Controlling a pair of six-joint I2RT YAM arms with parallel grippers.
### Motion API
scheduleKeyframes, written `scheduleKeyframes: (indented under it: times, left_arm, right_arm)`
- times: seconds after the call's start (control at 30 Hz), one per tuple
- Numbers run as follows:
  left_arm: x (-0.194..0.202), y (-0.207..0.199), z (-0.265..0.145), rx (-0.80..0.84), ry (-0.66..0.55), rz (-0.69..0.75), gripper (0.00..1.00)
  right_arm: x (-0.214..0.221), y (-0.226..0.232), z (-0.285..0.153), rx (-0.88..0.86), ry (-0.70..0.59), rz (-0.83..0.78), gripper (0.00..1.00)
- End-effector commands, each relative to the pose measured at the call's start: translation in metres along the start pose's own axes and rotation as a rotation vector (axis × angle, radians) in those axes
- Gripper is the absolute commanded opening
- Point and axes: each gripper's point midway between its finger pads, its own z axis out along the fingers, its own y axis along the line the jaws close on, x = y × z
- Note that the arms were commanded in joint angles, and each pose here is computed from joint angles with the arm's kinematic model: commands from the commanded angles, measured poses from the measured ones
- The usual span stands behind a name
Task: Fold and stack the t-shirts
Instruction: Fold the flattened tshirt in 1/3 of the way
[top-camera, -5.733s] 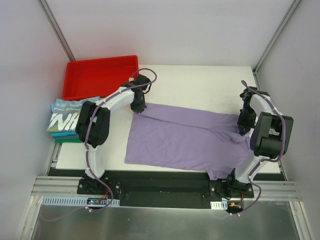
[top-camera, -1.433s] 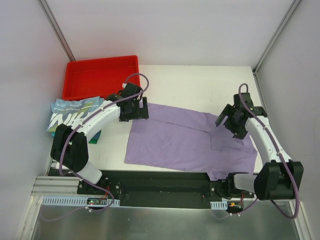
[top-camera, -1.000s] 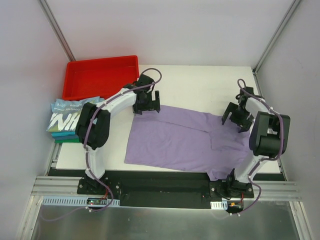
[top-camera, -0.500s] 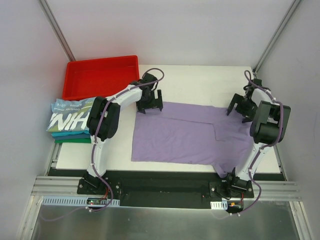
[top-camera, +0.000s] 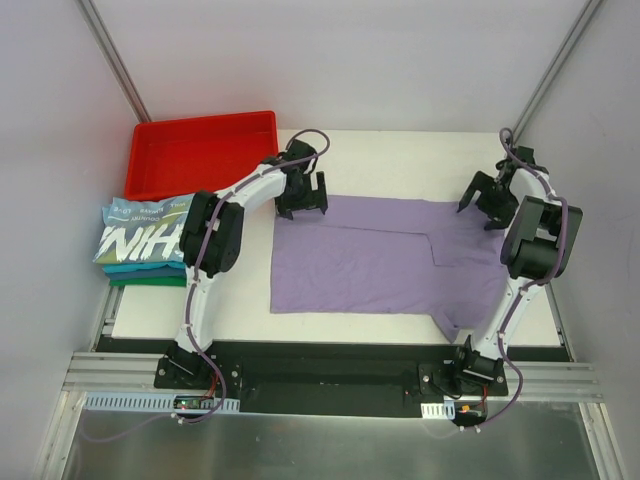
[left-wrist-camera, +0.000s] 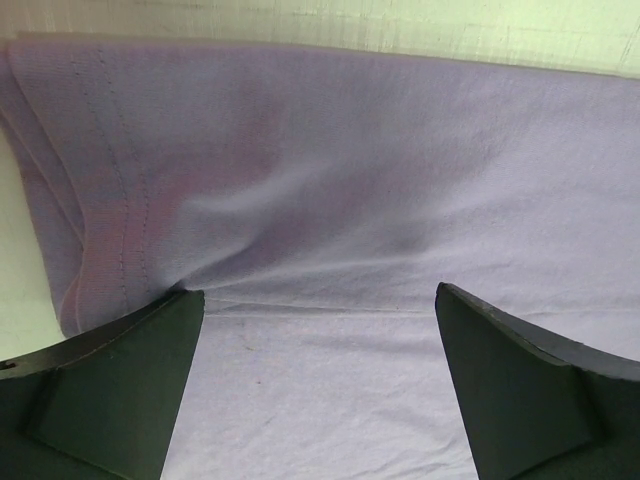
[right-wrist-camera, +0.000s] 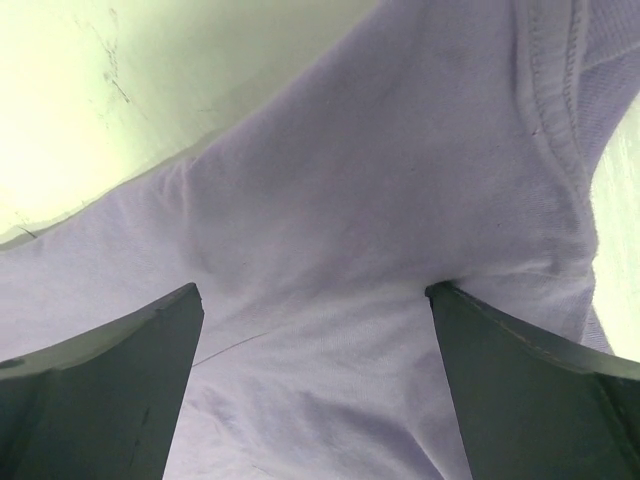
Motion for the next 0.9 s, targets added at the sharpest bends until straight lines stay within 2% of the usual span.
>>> scheduleKeyframes:
  times: [0.0, 0.1, 0.23, 0.37, 0.5, 0.63, 0.77, 0.87]
  left_arm:
    - [-0.017, 0.002, -0.01, -0.007, -0.036, 0.035, 0.99]
    - [-0.02, -0.012, -0.03, 0.031, -0.063, 0.057, 0.99]
    - [-0.006, -0.034, -0.061, 0.083, -0.079, 0.117, 0.99]
    - [0.019, -0.045, -0.098, 0.15, -0.076, 0.135, 0.99]
    - [0.047, -0.041, -0.128, 0.147, -0.098, 0.151, 0.99]
    - [0.085, -0.021, -0.15, 0.129, -0.096, 0.111, 0.99]
    - [0.131, 0.022, -0.156, 0.071, -0.077, 0.026, 0.99]
    - [0.171, 0.052, -0.154, 0.046, -0.032, -0.031, 0.99]
  right_arm:
    - [-0.033, 0.006, -0.029, -0.011, -0.11, -0.021, 0.97]
    - [-0.033, 0.005, -0.061, 0.012, -0.145, -0.036, 0.96]
    - [-0.021, -0.015, -0.112, 0.129, -0.231, -0.004, 0.96]
    - [0.025, -0.045, -0.151, 0.265, -0.276, 0.092, 0.96]
    - [0.074, -0.058, -0.175, 0.279, -0.342, 0.208, 0.96]
    - [0.127, -0.052, -0.179, 0.158, -0.349, 0.311, 0.96]
    - [0.181, -0.042, -0.166, 0.012, -0.291, 0.38, 0.96]
    - [0.218, -0.043, -0.157, -0.006, -0.221, 0.412, 0.96]
